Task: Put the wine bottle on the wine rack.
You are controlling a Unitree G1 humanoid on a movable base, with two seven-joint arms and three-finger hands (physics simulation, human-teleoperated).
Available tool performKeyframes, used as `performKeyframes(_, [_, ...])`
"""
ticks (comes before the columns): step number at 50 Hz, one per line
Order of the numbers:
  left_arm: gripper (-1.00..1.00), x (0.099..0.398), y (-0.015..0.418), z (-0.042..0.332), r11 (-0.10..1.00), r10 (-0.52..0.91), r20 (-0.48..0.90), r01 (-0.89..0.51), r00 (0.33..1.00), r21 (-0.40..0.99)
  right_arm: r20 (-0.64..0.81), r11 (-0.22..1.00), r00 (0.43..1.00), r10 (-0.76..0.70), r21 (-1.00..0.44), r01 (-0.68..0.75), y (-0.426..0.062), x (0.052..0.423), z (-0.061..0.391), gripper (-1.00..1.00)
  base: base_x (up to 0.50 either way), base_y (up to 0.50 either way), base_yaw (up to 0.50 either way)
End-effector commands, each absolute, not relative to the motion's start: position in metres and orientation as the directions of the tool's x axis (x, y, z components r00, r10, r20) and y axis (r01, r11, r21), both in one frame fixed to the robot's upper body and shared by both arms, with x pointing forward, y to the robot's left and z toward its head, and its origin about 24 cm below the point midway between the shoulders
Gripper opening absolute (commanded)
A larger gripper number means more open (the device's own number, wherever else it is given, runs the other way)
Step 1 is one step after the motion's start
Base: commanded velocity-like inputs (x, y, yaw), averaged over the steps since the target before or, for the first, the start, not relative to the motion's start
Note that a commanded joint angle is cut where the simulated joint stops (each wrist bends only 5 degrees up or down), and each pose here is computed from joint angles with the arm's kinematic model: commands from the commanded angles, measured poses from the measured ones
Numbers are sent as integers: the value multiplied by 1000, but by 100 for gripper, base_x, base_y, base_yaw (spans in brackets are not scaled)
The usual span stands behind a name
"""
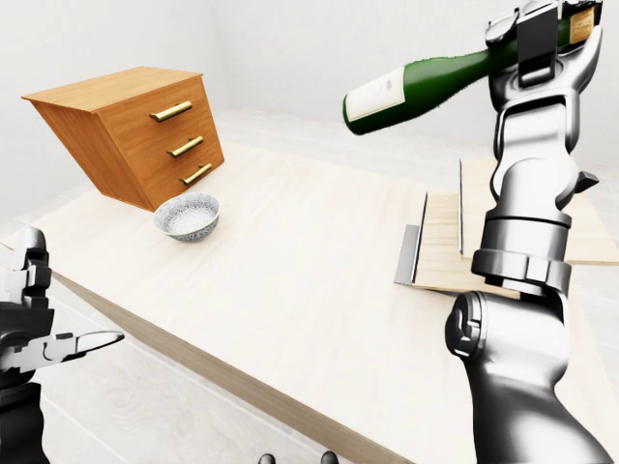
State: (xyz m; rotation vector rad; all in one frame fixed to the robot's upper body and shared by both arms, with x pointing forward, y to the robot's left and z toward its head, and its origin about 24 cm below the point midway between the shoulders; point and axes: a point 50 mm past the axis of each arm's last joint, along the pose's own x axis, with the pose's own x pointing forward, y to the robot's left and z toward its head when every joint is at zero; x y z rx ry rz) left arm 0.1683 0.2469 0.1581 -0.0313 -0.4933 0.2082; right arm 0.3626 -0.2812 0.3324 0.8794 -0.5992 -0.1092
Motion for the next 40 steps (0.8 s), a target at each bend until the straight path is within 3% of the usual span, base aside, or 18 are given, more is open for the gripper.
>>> performKeyframes(1, [100, 170, 247, 156, 978, 206, 461, -189, 863, -83, 414, 515, 801, -433, 843, -158, -319, 339, 344, -100, 0, 0, 0])
performKeyframes(12, [100, 171, 245, 154, 979, 204, 450, -185, 869, -86, 389, 480, 780, -490, 867, -131, -351, 313, 340, -100, 0, 0, 0])
performKeyframes(31, [100, 177, 242, 149, 981, 194, 427, -176, 883, -83, 455, 611, 705, -544, 791, -39, -389, 288, 357, -100, 0, 0, 0])
performKeyframes(40, [100, 176, 241, 150, 981, 193, 429, -175, 883, -81, 436, 589, 681, -588, 808, -8, -408, 279, 353, -100, 0, 0, 0])
